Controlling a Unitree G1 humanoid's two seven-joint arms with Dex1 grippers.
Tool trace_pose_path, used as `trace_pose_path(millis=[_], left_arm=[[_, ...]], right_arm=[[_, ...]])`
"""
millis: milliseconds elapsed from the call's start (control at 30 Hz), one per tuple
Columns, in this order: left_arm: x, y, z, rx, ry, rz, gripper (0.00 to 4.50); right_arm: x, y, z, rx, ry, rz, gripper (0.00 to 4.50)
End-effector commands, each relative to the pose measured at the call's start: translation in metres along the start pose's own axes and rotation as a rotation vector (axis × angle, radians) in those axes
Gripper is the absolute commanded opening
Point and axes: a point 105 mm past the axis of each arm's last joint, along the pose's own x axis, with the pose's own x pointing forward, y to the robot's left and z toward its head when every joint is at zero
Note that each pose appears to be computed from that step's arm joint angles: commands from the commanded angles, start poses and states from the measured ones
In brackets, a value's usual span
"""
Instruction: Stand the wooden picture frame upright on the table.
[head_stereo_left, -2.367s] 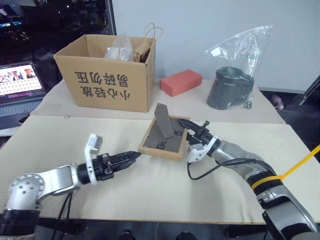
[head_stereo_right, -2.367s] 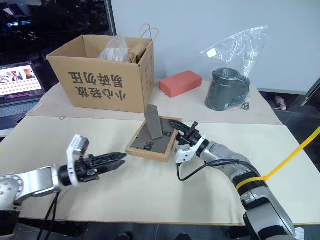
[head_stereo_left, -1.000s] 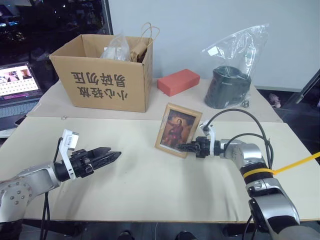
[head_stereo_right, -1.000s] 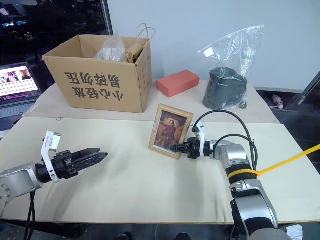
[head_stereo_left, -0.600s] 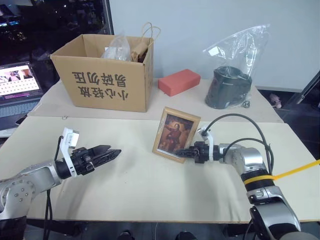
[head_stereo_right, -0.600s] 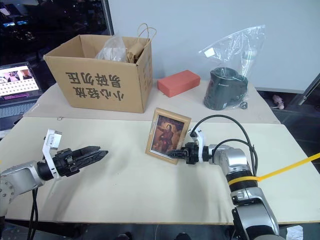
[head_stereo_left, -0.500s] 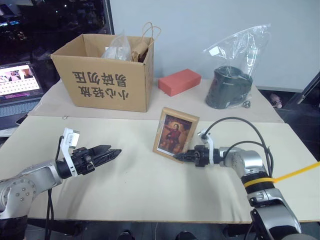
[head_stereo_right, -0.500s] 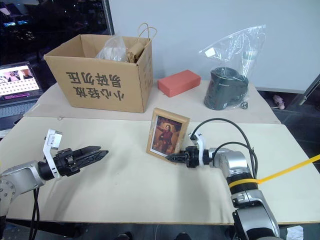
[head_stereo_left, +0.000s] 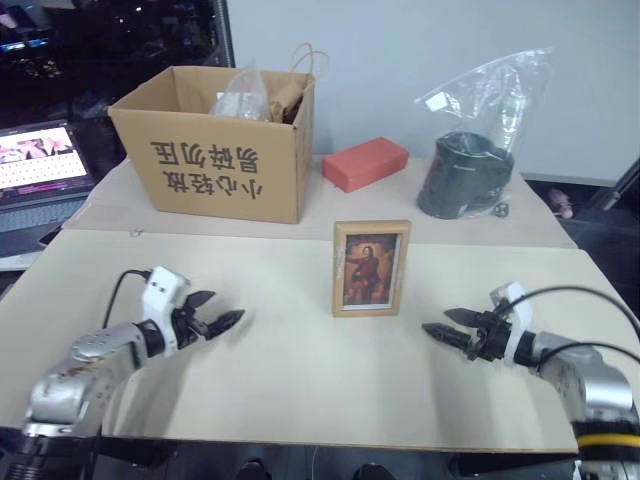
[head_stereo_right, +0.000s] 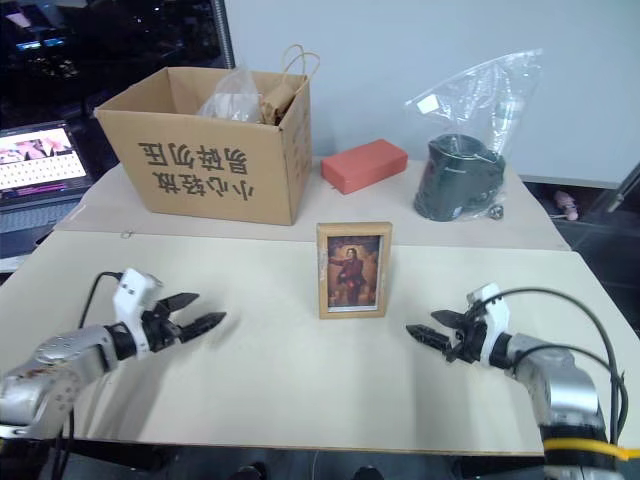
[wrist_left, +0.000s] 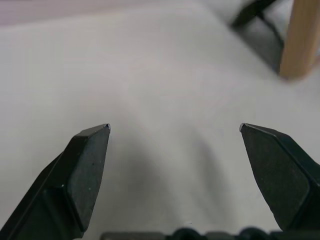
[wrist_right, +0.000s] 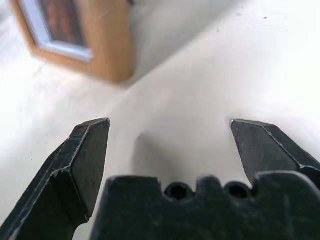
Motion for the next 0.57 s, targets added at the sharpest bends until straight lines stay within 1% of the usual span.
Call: trace_pose_path(millis=[33,100,200,267,333,433,500,567], left_arm=[[0.007,-0.006,0.003,0.123,-0.013,-0.011,4.5],[0.007,-0.013,-0.001,0.121,-0.017,-0.037,4.5],[0.003,-0.019,-0.008,0.138,-0.01,-0.047,4.5],[-0.001,-0.018,-0.011,0.131,-0.015,-0.035,4.5],[-0.003,-0.016,-0.013,0.137,-0.026,-0.014,4.5],[-0.005,-0.008,-0.009,0.151,-0.094,0.081,4.5],[-0.005,-0.007,-0.009,0.169,-0.114,0.106,4.5],[-0.005,-0.009,-0.011,0.133,-0.119,0.089,4.5]], right_arm=[[-0.016,0.015,0.028,-0.112,-0.109,-0.015,4.48],[-0.021,0.024,0.025,-0.116,-0.105,-0.004,4.48],[-0.027,0.028,0.033,-0.165,-0.155,-0.046,4.48],[-0.029,0.026,0.036,-0.232,-0.169,-0.081,4.48],[-0.031,0.023,0.036,-0.26,-0.176,-0.111,4.48],[-0.029,0.012,0.038,-0.253,-0.226,-0.215,4.48],[-0.027,0.011,0.033,-0.249,-0.217,-0.231,4.48],[-0.024,0.012,0.028,-0.238,-0.208,-0.225,4.48]])
